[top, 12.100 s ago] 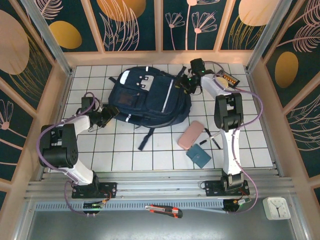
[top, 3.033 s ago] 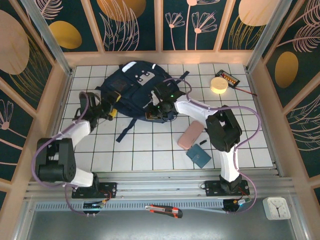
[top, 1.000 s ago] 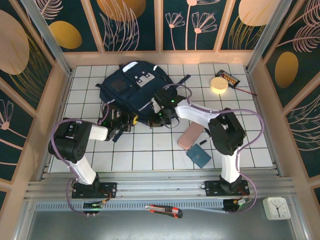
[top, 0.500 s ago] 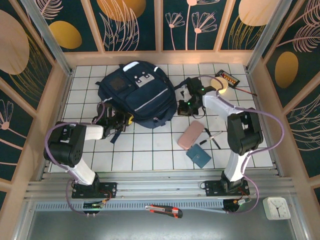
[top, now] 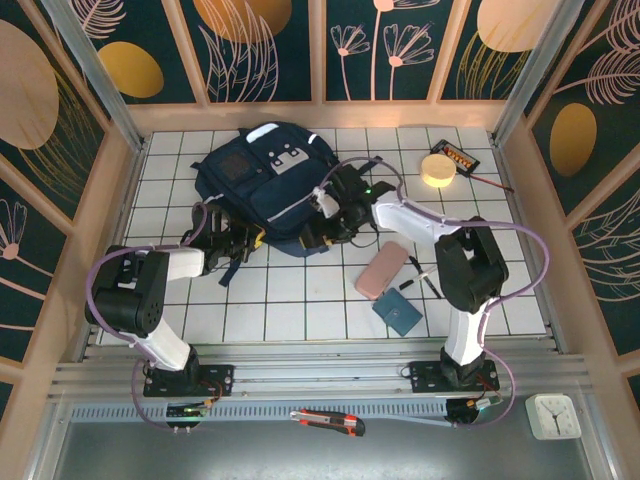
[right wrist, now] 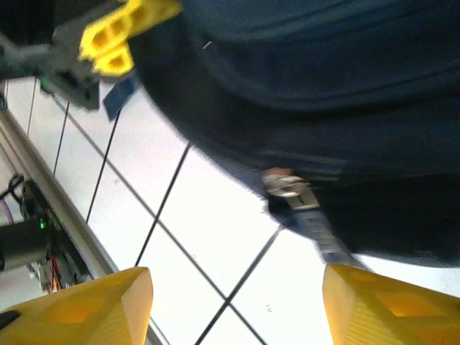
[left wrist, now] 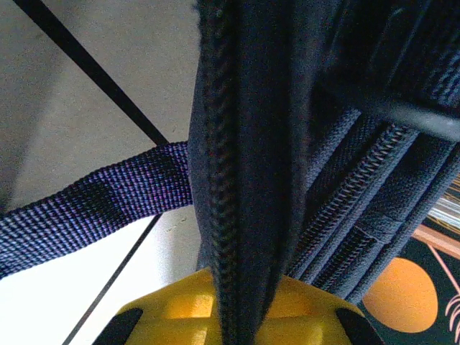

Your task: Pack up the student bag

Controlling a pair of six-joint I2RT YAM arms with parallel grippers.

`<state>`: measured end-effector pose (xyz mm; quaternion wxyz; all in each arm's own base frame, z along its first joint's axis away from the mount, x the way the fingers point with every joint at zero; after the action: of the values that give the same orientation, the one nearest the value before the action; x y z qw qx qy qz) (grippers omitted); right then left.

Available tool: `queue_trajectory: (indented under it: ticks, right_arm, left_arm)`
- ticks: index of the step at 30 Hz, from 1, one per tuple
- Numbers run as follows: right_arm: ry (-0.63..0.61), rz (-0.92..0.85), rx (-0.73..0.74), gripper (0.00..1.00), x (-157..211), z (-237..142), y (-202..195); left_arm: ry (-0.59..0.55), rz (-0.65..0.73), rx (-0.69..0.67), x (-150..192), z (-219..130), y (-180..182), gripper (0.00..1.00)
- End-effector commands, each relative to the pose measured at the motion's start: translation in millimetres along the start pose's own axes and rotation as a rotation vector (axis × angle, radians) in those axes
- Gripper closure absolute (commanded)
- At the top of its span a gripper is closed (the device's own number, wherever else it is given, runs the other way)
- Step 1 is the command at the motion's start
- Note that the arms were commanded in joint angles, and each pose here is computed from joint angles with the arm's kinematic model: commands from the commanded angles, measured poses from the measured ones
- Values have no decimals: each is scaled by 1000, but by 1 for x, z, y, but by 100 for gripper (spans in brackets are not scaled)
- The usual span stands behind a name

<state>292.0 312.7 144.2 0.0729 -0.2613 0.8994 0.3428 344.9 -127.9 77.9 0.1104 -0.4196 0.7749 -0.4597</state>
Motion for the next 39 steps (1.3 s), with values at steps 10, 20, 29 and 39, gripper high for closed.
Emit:
queue_trajectory:
  ticks: [10,20,29,39]
  right_arm:
    - [16,-96,157,30,-9,7,-19]
    - [41,-134,213,32,-14,25,-25]
    - [46,-144,277,51,-18,38,-35]
    - [72,-151,329,85,-6,41,-47]
  left_arm:
    - [7,36,53,-4,-5,-18,100]
    - [17,31,58,-4,-4,-19,100]
    - [22,32,53,-4,-4,-21,100]
    - [18,35,46,-6,-2,-22,100]
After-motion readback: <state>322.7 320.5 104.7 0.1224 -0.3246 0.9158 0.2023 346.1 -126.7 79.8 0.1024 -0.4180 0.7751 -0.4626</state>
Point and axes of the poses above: each hand's point on the last joint's axis, 136 mm out from that joint toward the fingers, its own z axis out along the fingers, its own y axis along the line the jaws close on, x = y × z, the point moved 4 cm from there along -z, back along the fingers
